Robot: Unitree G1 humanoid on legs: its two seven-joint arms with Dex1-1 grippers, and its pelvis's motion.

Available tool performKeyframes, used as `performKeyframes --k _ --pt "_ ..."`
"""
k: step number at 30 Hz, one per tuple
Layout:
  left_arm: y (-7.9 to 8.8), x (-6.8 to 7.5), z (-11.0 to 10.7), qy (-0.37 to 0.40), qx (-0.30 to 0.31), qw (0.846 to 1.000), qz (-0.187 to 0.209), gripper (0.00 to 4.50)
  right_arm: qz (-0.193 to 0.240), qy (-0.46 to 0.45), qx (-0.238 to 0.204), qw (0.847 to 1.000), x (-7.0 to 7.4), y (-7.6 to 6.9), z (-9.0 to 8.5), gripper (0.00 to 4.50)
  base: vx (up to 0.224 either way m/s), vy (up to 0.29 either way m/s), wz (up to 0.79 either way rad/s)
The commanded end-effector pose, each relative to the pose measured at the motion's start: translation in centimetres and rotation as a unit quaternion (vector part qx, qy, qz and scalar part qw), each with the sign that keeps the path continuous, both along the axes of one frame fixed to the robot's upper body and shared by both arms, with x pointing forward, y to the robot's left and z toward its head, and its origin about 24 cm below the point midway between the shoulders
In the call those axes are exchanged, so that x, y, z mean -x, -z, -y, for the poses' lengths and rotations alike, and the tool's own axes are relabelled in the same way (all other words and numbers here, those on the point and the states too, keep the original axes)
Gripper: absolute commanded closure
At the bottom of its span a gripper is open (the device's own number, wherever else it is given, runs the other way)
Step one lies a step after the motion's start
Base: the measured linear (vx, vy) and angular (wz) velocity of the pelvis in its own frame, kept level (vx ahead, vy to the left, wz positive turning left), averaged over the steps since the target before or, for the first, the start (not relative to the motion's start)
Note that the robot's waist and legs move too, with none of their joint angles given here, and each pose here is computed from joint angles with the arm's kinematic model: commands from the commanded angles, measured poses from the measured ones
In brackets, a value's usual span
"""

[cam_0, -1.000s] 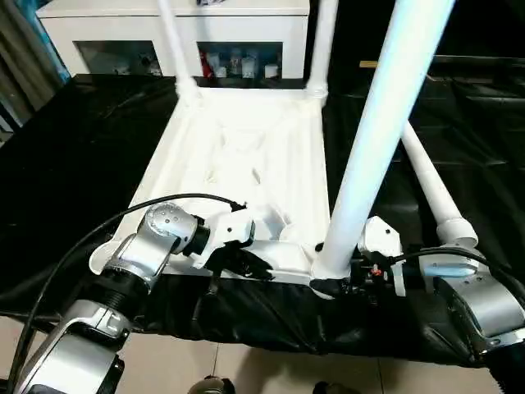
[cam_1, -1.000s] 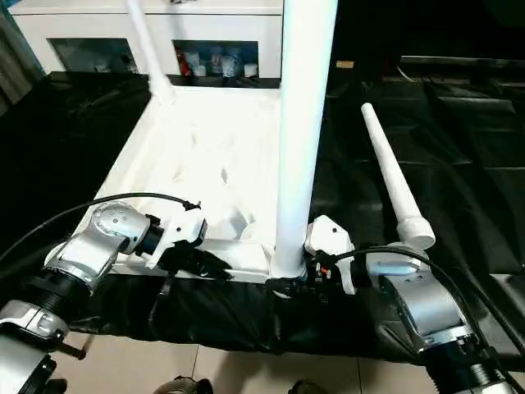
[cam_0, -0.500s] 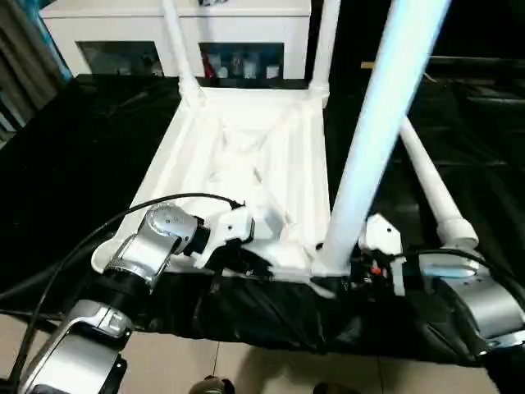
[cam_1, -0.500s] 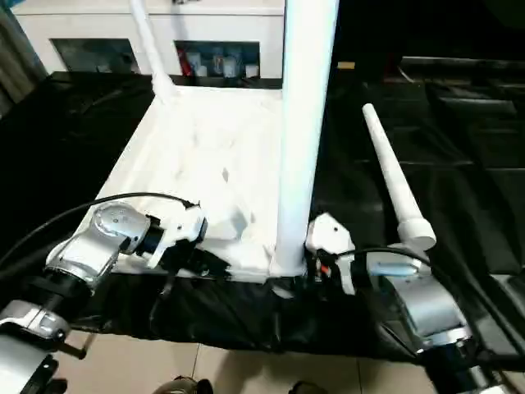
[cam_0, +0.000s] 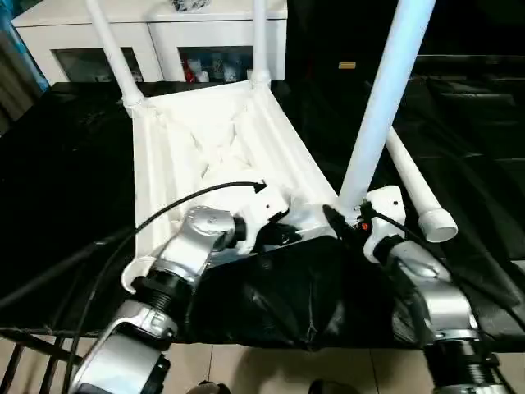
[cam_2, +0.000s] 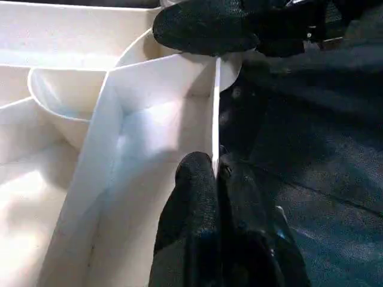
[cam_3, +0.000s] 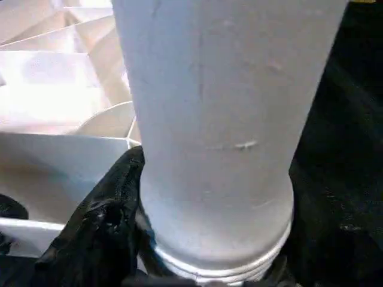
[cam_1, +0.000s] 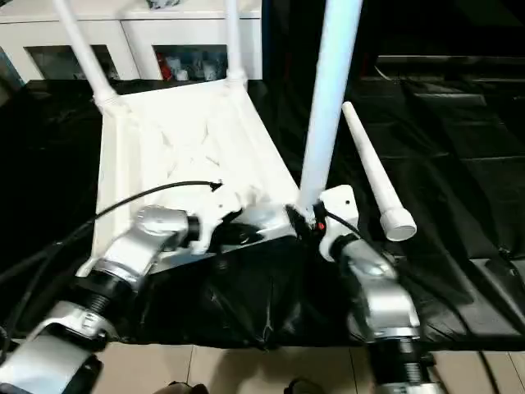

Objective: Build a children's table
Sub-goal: Rotate leg to tighten

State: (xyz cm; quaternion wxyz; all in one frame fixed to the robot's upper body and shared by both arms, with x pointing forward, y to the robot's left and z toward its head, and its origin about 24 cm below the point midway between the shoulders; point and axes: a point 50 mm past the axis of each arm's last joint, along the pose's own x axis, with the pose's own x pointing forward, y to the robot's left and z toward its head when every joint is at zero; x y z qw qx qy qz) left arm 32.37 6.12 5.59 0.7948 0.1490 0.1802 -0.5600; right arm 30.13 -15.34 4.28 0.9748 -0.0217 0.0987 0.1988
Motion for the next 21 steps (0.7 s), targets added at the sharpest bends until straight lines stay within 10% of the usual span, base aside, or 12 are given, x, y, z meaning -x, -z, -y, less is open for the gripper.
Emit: performKeyframes --k 1,10,21 --pt "-0.1 1.3 3.7 0.048 0.026 0.999 -0.003 4.5 -0.027 -0.104 -0.034 0.994 1.0 1.1 -5.3 1.24 0.0 0.0 0.0" --pt "-0.7 1.3 2.1 0.07 0.039 0.997 -0.009 4.5 0.002 -0.188 -0.007 0.982 1.8 0.1 -4.3 0.75 0.0 0.0 0.0" --pt "-0.5 2.2 -1.1 0.177 0.018 0.984 -0.019 4.5 -0.027 -0.359 0.04 0.932 3.8 -0.8 -1.6 0.75 0.0 0.0 0.0"
